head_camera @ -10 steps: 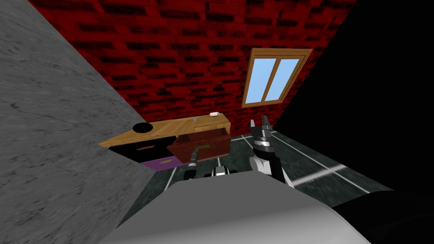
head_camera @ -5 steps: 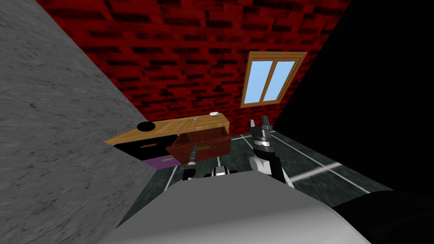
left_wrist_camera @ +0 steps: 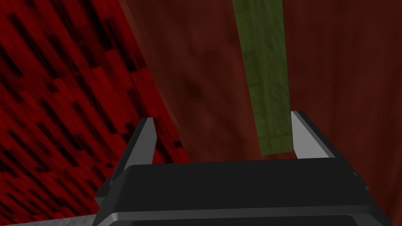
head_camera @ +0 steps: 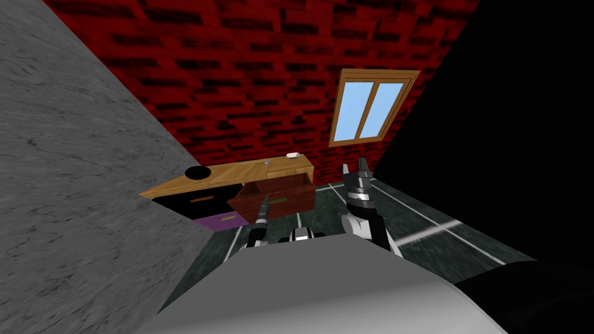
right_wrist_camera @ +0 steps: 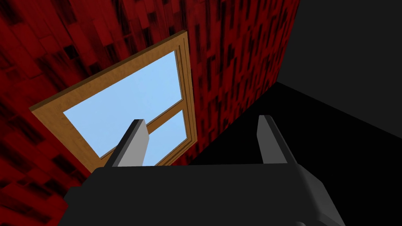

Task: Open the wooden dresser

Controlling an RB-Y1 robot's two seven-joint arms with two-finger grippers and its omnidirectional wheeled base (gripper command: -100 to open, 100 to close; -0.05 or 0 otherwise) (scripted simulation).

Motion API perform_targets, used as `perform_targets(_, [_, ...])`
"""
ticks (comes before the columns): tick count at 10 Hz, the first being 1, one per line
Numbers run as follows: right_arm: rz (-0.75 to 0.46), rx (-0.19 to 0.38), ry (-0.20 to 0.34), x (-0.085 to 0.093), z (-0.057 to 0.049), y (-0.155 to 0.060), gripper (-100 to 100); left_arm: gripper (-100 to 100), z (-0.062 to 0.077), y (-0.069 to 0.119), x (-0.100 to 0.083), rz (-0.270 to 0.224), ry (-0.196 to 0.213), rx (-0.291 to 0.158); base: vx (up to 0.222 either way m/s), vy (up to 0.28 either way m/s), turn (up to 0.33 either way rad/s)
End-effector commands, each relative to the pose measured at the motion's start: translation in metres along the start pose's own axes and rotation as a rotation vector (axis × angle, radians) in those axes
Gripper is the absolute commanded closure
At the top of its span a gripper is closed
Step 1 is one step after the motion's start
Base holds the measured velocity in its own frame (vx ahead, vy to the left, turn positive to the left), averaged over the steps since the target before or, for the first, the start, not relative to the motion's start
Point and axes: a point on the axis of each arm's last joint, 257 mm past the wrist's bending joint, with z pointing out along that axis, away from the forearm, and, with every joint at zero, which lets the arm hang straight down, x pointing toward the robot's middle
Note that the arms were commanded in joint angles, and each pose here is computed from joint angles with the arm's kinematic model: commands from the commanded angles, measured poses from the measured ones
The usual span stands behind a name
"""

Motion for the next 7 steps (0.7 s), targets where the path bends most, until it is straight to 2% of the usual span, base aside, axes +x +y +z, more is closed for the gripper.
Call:
perform_targets(1, [0.0,0.0,0.0,0.0,0.0,0.0,0,-100,0.0002,-0.0027,-0.0017,-0.001,0.001,-0.008,0.0,0.0,0.0])
perform_targets(2, [0.0,0.0,0.0,0.0,0.0,0.0,0,0,0.0,-0.0014,-0.0016,-0.001,0.001,-0.014,0.0,0.0,0.0])
perform_targets(7, [0.0,0.0,0.0,0.0,0.0,0.0,0,0,-0.0019,0.0039,-0.001,-0.002,0.003,-0.027,0.0,0.0,0.0])
